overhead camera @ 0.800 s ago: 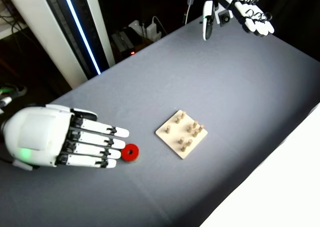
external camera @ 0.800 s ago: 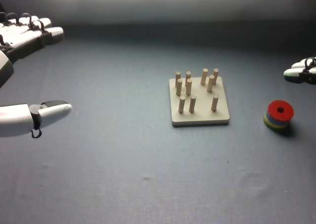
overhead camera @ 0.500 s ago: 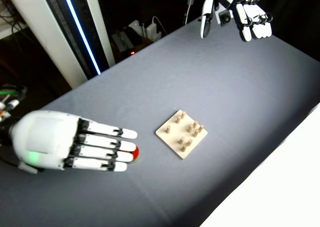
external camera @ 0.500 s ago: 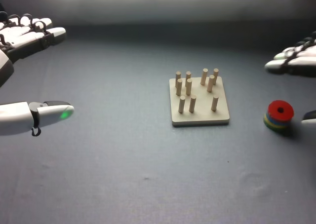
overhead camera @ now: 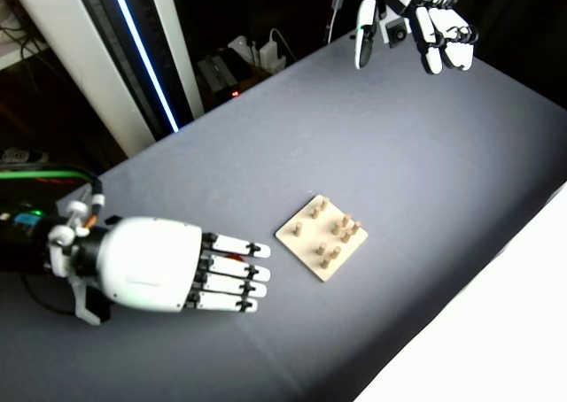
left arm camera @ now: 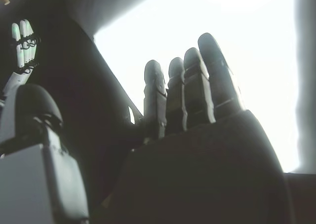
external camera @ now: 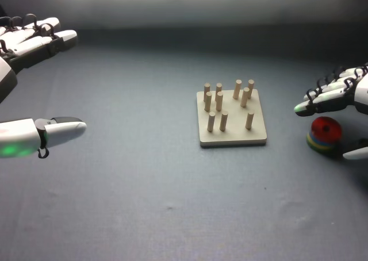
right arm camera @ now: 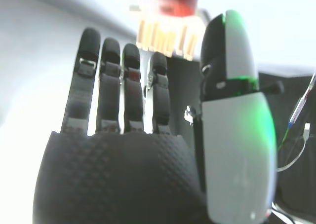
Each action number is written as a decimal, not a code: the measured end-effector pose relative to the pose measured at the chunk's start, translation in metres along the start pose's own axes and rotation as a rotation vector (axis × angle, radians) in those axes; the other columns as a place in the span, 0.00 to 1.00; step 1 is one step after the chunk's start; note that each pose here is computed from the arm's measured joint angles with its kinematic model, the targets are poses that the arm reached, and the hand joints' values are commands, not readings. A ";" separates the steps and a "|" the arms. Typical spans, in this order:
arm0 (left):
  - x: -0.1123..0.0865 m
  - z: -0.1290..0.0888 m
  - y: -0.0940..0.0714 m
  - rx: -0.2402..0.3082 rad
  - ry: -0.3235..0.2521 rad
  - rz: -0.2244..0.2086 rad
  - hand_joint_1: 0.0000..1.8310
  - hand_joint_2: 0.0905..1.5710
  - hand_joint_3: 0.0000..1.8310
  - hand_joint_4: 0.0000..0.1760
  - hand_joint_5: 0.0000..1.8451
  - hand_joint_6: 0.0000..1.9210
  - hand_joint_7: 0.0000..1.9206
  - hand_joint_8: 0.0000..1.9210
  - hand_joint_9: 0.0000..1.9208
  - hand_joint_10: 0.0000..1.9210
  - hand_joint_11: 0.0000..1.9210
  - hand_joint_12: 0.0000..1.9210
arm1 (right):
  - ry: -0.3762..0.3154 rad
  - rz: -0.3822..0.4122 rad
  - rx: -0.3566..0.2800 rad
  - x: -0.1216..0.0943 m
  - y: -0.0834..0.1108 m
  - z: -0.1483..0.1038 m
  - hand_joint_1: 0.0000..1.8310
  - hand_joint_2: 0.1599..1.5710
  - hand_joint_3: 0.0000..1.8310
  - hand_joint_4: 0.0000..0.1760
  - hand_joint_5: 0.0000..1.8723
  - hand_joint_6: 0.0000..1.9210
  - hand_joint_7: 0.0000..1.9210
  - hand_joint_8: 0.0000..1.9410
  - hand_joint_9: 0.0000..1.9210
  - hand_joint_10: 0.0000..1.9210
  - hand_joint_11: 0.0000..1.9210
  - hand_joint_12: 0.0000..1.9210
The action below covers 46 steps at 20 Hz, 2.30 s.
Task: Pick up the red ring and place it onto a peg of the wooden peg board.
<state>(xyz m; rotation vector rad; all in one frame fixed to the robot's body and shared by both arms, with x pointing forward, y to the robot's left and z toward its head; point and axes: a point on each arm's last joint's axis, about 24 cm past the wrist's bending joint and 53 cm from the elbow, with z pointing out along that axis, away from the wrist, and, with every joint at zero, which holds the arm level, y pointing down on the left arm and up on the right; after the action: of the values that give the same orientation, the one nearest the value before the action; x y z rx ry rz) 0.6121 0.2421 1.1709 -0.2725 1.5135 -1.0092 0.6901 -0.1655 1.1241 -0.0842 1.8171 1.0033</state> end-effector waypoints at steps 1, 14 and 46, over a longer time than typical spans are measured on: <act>0.001 0.000 -0.001 0.003 0.002 0.001 0.35 0.62 0.00 0.00 0.16 0.00 0.07 0.00 0.07 0.00 0.00 0.31 | -0.001 -0.001 0.002 -0.001 -0.001 0.000 0.63 0.59 0.00 0.09 0.30 0.00 0.27 0.00 0.27 0.00 0.16 0.36; 0.000 0.000 -0.001 0.005 0.000 -0.003 0.36 0.63 0.00 0.00 0.17 0.00 0.07 0.00 0.05 0.00 0.00 0.26 | 0.000 -0.006 0.006 -0.001 -0.001 0.004 0.67 0.61 0.00 0.00 0.42 0.01 0.38 0.00 0.44 0.02 0.24 0.59; -0.003 0.000 -0.001 0.005 -0.014 -0.009 0.36 0.63 0.00 0.00 0.19 0.00 0.07 0.00 0.06 0.00 0.00 0.26 | -0.001 -0.017 0.013 -0.006 -0.002 0.000 0.58 0.56 0.00 0.00 0.31 0.00 0.30 0.00 0.35 0.00 0.10 0.60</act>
<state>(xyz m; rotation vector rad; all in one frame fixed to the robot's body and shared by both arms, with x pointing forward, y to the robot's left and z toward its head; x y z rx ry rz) 0.6124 0.2437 1.1739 -0.2826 1.4983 -1.0162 0.6937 -0.1684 1.1276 -0.0915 1.8186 0.9793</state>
